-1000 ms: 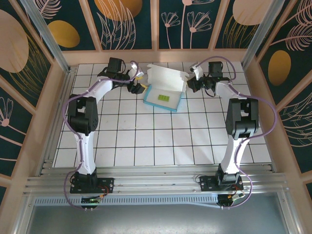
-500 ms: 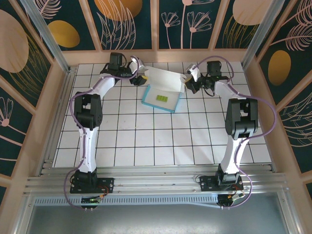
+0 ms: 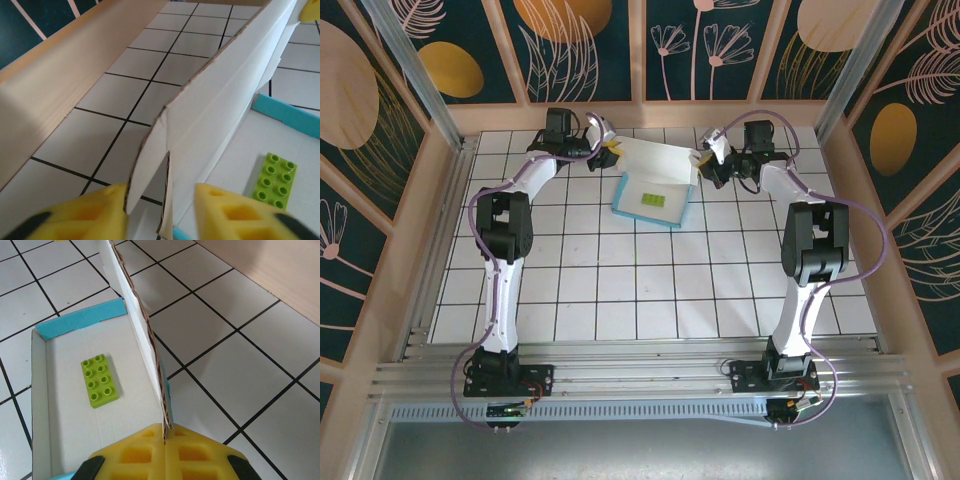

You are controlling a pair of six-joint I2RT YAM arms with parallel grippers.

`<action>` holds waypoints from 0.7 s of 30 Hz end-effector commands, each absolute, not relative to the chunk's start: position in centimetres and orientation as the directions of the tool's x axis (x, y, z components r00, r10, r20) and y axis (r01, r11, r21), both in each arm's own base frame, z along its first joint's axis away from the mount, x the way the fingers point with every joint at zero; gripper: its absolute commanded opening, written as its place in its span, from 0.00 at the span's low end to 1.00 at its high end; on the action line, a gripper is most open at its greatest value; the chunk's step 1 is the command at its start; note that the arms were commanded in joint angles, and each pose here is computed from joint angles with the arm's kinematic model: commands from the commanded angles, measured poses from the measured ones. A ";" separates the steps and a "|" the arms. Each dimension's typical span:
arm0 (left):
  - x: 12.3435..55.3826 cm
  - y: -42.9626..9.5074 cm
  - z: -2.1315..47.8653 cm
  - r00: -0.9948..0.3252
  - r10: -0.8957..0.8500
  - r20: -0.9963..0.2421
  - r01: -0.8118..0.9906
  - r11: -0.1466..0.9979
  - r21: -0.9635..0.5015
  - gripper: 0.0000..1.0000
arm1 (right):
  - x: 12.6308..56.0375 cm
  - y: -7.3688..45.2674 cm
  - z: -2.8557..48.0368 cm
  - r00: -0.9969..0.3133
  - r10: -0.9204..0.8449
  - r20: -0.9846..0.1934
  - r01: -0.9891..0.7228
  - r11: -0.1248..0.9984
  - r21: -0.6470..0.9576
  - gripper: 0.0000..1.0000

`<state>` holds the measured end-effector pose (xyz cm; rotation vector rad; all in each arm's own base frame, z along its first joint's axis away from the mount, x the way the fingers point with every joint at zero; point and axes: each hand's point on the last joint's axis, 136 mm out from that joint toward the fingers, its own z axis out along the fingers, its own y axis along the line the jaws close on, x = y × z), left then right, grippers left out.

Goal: Fold the paper box

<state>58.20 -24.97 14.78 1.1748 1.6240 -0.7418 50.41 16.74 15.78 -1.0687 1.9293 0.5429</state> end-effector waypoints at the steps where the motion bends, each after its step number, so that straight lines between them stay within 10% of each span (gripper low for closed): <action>1: 58.3 -25.4 16.0 -0.031 0.295 -0.955 0.947 0.315 0.066 0.27 | 50.5 17.6 15.8 -0.262 -0.478 -0.838 -0.859 0.511 -0.022 0.00; 21: 57.2 -25.2 18.7 -0.290 0.134 -0.948 0.761 0.632 -0.143 0.26 | 52.5 18.5 16.6 -0.355 -0.401 -0.844 -0.629 0.771 -0.102 0.00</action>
